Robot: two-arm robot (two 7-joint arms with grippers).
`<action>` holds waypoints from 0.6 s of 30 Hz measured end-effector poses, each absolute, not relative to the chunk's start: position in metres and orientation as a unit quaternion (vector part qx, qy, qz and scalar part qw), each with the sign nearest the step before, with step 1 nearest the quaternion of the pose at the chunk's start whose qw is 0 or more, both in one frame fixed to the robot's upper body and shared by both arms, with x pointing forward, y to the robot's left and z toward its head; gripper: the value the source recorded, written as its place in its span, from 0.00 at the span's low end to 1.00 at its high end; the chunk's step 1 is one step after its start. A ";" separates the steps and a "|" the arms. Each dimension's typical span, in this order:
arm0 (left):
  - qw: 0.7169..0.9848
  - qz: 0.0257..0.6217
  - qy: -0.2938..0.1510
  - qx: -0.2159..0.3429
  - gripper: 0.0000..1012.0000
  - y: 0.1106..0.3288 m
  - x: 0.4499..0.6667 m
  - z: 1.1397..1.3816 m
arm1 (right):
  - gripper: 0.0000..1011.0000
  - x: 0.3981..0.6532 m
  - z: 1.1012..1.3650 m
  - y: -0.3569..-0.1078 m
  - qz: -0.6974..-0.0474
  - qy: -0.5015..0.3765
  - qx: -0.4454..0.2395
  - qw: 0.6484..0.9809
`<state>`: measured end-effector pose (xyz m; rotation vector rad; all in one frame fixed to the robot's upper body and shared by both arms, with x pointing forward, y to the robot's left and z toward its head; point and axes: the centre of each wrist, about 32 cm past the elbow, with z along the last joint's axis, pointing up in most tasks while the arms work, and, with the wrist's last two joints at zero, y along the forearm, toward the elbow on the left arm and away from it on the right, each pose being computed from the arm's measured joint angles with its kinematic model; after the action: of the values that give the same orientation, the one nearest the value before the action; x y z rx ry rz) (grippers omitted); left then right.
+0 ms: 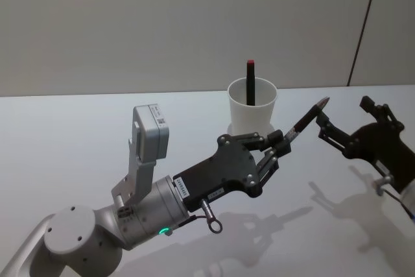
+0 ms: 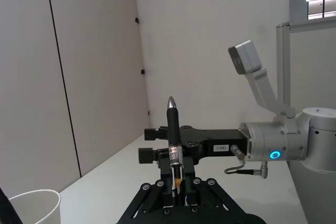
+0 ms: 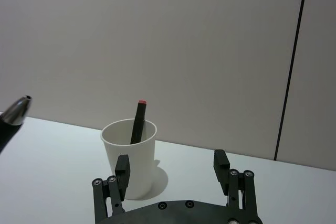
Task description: Place the pen into the pen holder.
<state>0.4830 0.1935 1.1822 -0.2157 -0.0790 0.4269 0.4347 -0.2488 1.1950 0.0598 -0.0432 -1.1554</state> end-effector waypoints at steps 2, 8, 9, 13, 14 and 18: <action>0.971 0.211 -0.039 -0.107 0.13 0.193 0.483 1.182 | 0.99 0.429 1.197 -0.255 -0.537 -0.015 0.032 0.843; 0.971 0.211 -0.039 -0.107 0.13 0.193 0.483 1.183 | 0.99 0.417 1.200 -0.266 -0.525 -0.003 0.036 0.851; 0.971 0.211 -0.039 -0.107 0.13 0.193 0.483 1.183 | 0.99 0.414 1.200 -0.268 -0.522 -0.002 0.035 0.852; 0.971 0.211 -0.039 -0.107 0.13 0.193 0.483 1.183 | 0.99 0.405 1.201 -0.276 -0.509 0.010 0.038 0.860; 0.971 0.211 -0.039 -0.107 0.13 0.193 0.483 1.183 | 0.99 0.403 1.202 -0.278 -0.506 0.010 0.038 0.861; 0.971 0.210 -0.039 -0.107 0.13 0.192 0.483 1.182 | 0.99 0.396 1.204 -0.284 -0.492 0.021 0.043 0.870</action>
<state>0.4830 0.1924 1.1825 -0.2161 -0.0780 0.4250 0.3961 -0.2837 1.2040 0.0899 0.0446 -1.0282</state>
